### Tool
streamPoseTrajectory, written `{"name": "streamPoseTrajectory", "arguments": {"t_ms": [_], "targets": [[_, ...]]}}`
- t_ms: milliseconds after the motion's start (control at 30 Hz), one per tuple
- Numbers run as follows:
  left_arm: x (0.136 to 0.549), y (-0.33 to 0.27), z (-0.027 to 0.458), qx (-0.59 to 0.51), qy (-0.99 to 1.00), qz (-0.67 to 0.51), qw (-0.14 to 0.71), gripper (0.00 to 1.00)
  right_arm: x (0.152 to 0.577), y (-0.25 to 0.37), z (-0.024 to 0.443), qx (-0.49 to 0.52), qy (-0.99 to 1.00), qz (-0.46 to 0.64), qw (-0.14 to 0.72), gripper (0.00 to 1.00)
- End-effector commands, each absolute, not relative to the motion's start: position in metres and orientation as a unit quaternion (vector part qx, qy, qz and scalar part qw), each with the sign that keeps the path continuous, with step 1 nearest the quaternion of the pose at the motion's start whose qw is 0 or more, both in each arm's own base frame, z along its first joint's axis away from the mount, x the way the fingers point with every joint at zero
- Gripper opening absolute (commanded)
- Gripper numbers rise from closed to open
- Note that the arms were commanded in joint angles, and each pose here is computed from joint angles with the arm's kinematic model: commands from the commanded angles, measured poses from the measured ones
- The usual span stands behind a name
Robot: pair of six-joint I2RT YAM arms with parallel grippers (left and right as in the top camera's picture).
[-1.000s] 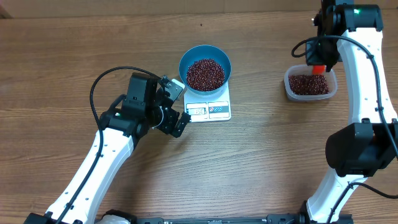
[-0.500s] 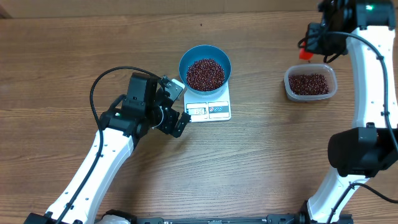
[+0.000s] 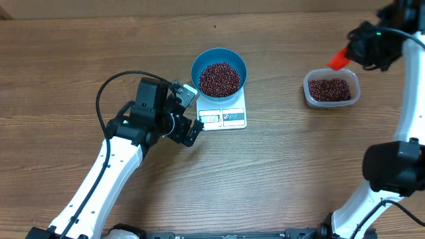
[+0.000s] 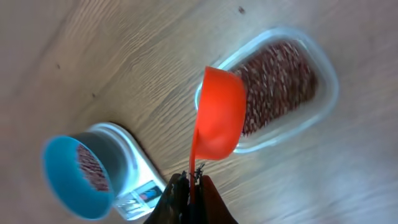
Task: Scoop item into bowl and weigh 150g on scale
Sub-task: 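Lower the red scoop with the right gripper into the clear tub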
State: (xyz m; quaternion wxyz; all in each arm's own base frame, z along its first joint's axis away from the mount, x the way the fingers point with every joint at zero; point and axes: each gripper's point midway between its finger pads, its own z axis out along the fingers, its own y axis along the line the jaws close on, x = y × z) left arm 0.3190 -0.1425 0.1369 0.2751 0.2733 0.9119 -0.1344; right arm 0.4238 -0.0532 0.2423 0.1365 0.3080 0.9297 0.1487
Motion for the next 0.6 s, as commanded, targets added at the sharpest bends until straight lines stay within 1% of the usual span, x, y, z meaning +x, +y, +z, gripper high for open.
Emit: {"name": "streamPoseTrajectory", "arguments": {"t_ms": [0,100,300,400,567], "targets": [[0.319,-0.143,0.134,0.269,0.914,-0.137,0.270,1.00,0.420,-0.053,0.267,0.393,0.886,0.200,0.142,0.04],[0.319,-0.143,0.134,0.269,0.914,-0.137,0.271,1.00,0.419,-0.053,0.260,0.441,0.865,0.204,0.124,0.04],[0.319,-0.143,0.134,0.269,0.914,-0.137,0.270,1.00,0.425,-0.057,0.226,0.517,0.827,0.204,0.090,0.04],[0.319,-0.143,0.134,0.269,0.914,-0.137,0.270,1.00,0.424,-0.058,0.205,0.537,0.817,0.196,0.073,0.04],[0.319,-0.143,0.134,0.269,0.914,-0.137,0.270,0.99,0.427,-0.056,0.179,0.538,0.817,0.200,0.062,0.04]]}}
